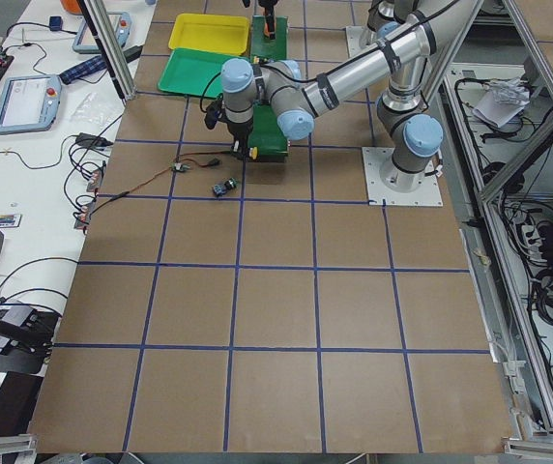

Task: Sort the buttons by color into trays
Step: 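Carry the green-capped button with the left gripper onto the belt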

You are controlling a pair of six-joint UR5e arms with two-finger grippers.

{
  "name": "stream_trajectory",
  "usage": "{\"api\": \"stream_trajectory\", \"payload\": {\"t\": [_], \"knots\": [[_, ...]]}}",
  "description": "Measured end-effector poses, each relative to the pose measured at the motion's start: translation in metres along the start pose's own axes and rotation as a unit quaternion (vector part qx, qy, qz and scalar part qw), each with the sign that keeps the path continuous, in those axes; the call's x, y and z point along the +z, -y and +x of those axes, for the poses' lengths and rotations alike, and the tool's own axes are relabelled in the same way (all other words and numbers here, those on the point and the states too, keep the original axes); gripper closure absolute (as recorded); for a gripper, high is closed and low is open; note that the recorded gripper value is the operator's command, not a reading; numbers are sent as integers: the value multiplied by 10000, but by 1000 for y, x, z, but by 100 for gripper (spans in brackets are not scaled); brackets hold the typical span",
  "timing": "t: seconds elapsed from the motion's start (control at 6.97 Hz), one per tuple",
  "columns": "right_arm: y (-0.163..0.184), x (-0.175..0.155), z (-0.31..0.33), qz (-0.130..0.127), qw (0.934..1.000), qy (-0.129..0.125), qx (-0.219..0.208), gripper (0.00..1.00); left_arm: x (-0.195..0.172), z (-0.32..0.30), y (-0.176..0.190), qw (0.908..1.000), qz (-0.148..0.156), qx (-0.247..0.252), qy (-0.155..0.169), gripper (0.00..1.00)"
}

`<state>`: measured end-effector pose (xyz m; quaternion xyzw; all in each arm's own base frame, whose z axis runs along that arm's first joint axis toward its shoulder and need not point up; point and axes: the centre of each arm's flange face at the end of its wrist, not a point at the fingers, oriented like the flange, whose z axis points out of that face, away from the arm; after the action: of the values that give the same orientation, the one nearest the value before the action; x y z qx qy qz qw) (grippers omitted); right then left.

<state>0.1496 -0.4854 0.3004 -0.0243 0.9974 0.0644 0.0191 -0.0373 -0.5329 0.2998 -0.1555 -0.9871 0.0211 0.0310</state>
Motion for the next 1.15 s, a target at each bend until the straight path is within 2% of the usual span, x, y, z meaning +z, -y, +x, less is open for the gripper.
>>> {"api": "stream_trajectory", "payload": {"t": [0.14, 0.43, 0.57, 0.72, 0.86, 1.15], "knots": [[0, 1, 0, -8, 10000, 1, 0, 0, 11, 29, 0, 9997, -39, 233, -6, 100], [-1, 1, 1, -12, 10000, -6, -1, 0, 33, 48, -11, 9992, 0, 393, 34, 100], [-1, 2, 1, -12, 10000, -11, -2, 0, 39, 49, -12, 9992, 14, 400, 49, 91], [-1, 2, 1, -13, 10000, -13, -2, 0, 42, 47, -13, 9993, 4, 375, 47, 40], [-1, 2, 1, -15, 10000, -14, -1, 0, 43, 44, -14, 9995, -4, 326, 44, 0], [1, 3, 1, -10, 10000, -4, 5, 0, 41, 41, -12, 10000, 41, 43, 44, 0]]}}
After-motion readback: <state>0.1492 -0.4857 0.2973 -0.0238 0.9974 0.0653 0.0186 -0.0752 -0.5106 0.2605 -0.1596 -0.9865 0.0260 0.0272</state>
